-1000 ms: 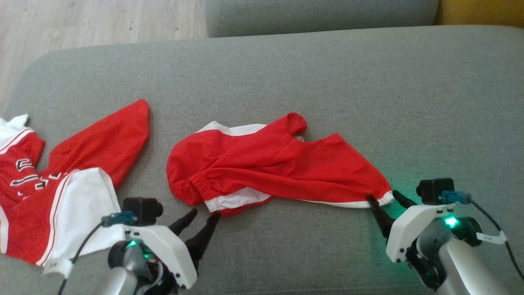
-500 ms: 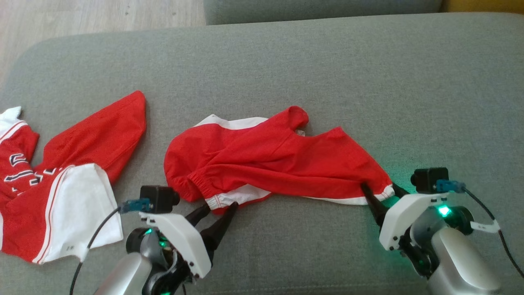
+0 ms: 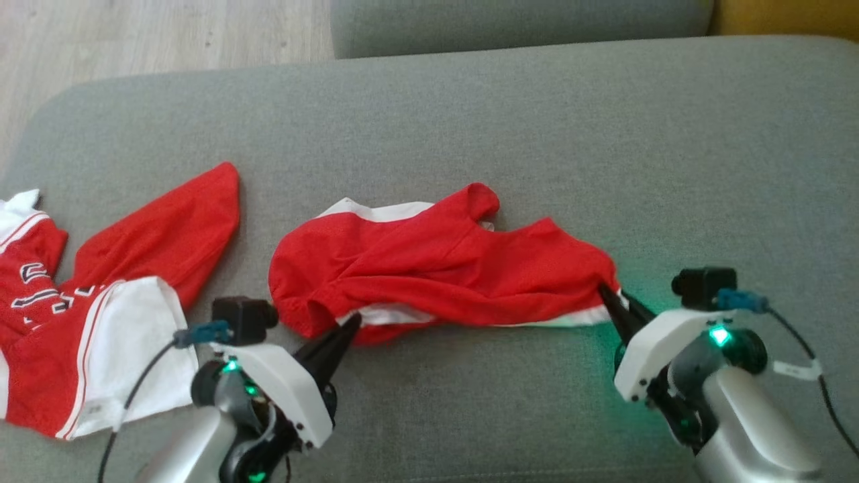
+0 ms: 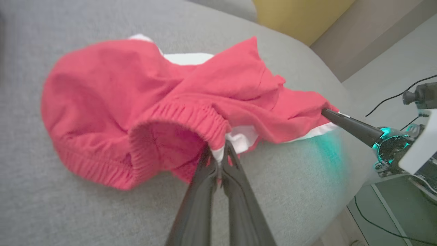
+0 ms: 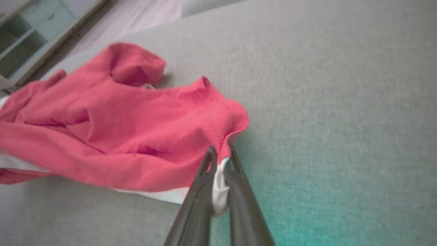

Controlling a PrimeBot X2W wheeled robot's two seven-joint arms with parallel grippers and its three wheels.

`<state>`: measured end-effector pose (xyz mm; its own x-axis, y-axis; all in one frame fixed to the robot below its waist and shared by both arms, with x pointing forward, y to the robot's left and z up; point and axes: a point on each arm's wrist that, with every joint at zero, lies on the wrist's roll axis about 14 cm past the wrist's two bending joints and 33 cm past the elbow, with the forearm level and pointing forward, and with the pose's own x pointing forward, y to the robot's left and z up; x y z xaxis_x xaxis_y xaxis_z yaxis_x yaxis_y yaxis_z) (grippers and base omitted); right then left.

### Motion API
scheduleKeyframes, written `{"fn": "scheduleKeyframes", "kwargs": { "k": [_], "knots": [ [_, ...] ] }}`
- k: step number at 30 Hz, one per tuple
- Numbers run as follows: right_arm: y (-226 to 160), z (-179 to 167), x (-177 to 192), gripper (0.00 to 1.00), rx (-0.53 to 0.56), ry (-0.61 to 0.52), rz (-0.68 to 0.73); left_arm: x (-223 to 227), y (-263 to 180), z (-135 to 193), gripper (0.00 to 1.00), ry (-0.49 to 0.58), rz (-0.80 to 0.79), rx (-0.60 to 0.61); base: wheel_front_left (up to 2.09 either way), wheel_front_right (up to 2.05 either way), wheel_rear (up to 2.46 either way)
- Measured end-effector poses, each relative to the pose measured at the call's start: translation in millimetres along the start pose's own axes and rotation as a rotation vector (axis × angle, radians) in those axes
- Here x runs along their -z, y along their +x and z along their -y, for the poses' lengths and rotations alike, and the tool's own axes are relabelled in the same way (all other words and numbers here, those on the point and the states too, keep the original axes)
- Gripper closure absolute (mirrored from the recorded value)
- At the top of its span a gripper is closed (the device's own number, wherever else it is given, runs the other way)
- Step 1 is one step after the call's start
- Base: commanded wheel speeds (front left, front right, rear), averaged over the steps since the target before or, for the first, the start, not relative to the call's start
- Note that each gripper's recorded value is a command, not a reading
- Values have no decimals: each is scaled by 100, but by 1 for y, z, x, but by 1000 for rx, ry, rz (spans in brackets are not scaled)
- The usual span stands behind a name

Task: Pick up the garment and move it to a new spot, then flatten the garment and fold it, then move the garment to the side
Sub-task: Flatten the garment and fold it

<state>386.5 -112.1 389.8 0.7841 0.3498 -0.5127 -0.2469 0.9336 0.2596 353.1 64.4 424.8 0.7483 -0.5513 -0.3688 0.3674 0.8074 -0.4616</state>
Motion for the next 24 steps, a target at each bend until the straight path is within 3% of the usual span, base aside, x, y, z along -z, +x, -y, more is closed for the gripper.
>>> {"fn": "scheduleKeyframes", "kwargs": {
  "k": [4,9,15,24],
  "knots": [
    [-3,-15,-31,100,-59,69,91,-24,-6,1,100,68,56,14,0,0,0],
    [5,-23,-62,100,-137,116,95,-78,7,-6,100,180,88,36,0,0,0],
    [41,-29,-156,100,-233,119,179,-173,51,-13,100,302,152,51,0,0,0],
    [102,-10,-250,100,-239,140,257,-246,113,-46,100,328,129,4,0,0,0]
  ]
}}
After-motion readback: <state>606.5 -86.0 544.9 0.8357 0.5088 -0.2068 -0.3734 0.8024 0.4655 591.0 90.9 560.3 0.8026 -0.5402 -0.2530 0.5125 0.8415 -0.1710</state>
